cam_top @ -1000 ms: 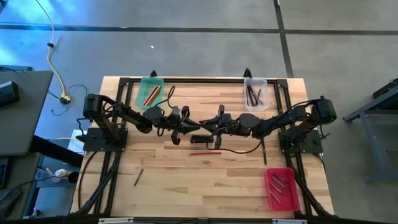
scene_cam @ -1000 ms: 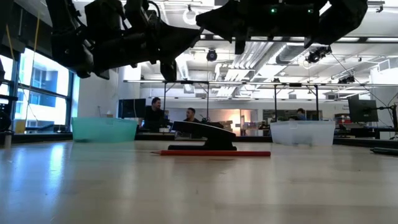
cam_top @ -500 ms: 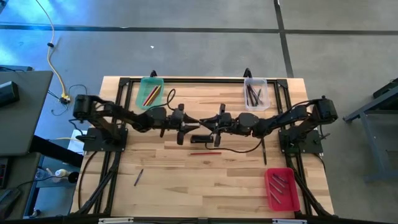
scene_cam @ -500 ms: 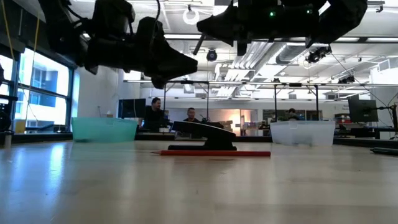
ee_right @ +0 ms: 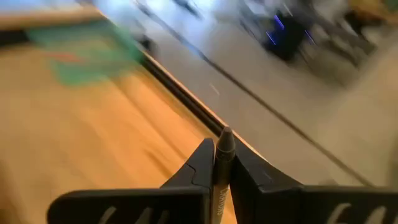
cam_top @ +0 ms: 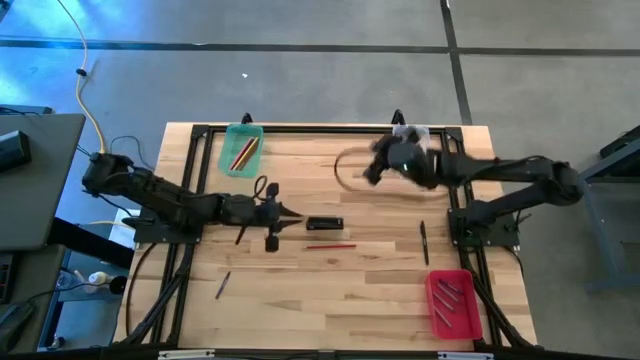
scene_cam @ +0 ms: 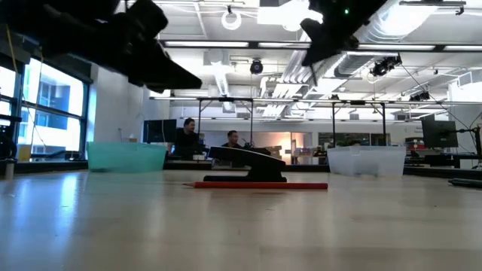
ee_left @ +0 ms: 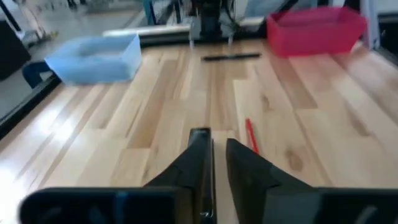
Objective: Sort crayons/erasers/pens/pencils in bins
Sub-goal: Put the gray crayon into the red bin
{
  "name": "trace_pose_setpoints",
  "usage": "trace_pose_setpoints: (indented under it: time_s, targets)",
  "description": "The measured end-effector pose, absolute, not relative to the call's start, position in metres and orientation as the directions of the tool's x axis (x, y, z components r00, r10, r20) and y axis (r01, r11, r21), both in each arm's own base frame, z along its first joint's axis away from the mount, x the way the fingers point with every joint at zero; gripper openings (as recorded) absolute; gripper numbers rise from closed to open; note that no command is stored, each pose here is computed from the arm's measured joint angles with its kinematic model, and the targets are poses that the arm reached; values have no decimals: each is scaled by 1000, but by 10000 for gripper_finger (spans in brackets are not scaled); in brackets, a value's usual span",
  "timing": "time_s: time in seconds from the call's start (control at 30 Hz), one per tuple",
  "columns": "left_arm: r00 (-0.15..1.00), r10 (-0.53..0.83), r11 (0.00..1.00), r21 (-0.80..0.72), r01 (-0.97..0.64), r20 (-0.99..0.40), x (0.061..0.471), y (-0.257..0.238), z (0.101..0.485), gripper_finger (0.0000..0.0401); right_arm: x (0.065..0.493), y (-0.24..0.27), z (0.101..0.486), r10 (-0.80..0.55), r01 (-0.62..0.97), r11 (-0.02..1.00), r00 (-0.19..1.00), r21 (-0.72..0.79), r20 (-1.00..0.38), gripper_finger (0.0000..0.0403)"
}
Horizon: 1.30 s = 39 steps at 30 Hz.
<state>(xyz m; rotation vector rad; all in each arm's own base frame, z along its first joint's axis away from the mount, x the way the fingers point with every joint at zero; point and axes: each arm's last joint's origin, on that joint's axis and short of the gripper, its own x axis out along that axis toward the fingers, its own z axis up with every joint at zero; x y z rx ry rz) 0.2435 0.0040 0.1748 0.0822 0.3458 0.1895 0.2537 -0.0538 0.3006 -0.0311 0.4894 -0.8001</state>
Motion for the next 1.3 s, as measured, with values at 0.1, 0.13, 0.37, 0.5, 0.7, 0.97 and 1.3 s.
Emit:
trace_pose_setpoints:
  time_s: [0.1, 0.13, 0.37, 0.5, 0.7, 0.97, 1.3]
  targets:
    - [944, 184, 982, 90, -165, -273, 235, 0, 168, 25, 239, -80, 309, -741, 755, 607, 423, -250, -522, 12]
    - [949, 175, 984, 81, -159, -264, 232, 0, 165, 15, 236, -90, 308, -752, 776, 574, 373, -263, -543, 12]
    - [957, 161, 987, 16, -162, -240, 216, -1, 150, 8, 216, -153, 270, -690, 836, 475, 161, -274, -705, 12]
    - [957, 152, 988, 16, -152, -249, 213, -2, 147, 3, 209, -177, 239, -634, 847, 439, 56, -300, -771, 12]
    - [958, 142, 989, 7, -145, -250, 213, -4, 147, 1, 200, -203, 208, -559, 857, 399, -53, -325, -828, 12]
    - [959, 132, 990, -4, -138, -250, 213, -7, 147, 0, 194, -194, 215, -449, 856, 463, 1, -231, -893, 12]
    - [940, 238, 970, 7, -244, -246, 213, 1, 147, 0, 173, -157, 238, -257, 829, 541, 4, -140, -966, 12]
